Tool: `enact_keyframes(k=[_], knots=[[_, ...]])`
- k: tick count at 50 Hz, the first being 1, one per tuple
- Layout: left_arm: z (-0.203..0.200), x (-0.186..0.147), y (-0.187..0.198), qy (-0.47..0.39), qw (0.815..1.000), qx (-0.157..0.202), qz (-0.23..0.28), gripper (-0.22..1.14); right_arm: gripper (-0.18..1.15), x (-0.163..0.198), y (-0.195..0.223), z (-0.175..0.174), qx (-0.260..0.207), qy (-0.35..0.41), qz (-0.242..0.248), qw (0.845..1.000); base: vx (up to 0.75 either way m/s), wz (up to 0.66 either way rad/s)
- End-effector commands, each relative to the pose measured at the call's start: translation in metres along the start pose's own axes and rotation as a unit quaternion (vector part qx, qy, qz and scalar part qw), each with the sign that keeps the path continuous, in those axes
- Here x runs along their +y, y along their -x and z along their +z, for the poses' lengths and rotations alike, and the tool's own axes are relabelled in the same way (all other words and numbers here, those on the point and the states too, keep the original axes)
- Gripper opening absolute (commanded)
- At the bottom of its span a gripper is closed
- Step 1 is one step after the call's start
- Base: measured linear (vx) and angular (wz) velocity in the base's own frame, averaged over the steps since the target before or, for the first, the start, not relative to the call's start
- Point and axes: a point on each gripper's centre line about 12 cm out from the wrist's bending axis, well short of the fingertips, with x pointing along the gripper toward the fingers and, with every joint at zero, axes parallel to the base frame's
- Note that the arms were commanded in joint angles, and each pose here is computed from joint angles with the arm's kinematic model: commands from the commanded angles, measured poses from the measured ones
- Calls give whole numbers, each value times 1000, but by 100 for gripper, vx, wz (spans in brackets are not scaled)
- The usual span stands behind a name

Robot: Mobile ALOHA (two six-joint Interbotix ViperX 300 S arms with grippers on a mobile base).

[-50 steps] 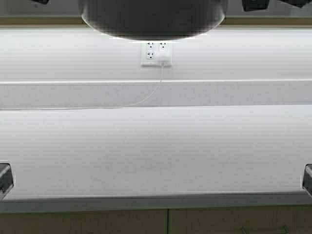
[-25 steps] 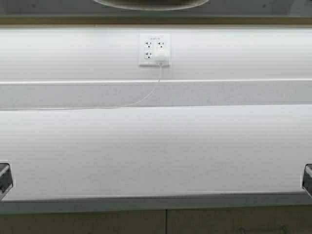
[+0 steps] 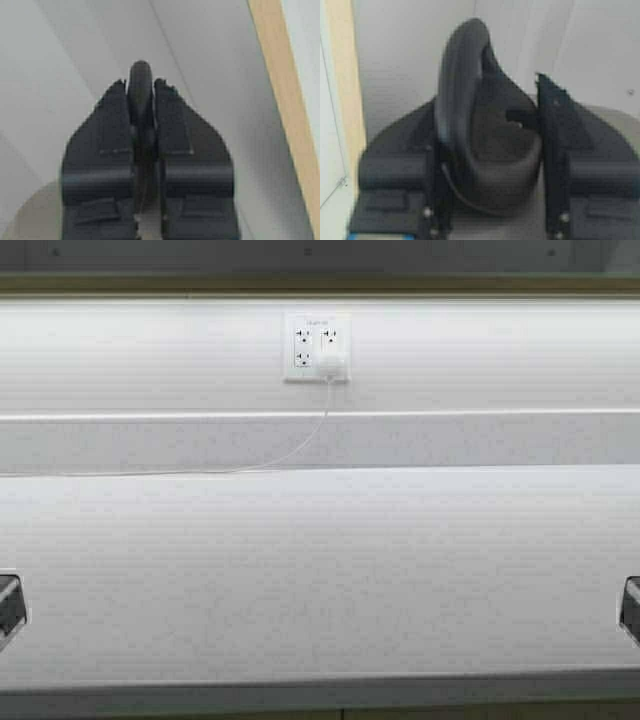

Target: Open the cabinet, put the pot inside, then close it

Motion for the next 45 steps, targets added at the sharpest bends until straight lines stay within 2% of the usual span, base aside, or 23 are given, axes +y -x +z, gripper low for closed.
enact_keyframes(k=[1,7,16,26,34,45], knots=[[-27,-30,-3,-15,998,58,-36,3,8,39,-8,-22,38,5,41,998,16,2],[-28,-30,-17,-15,997,63,-28,3,8,31,-19,-18,35,7,24,999,15,3],[-24,-26,-57,-22,998,65,-11,3,8,14,-50,-7,26,16,-8,1000,11,4],[-36,-33,-88,-9,996,84,-13,3,8,12,-75,-9,29,14,-15,999,6,2],[-47,-8,-96,29,995,92,16,3,8,6,-78,-9,30,15,-23,999,5,4],[-55,26,-98,18,994,99,51,3,8,-20,-80,-4,24,22,-49,998,3,2]])
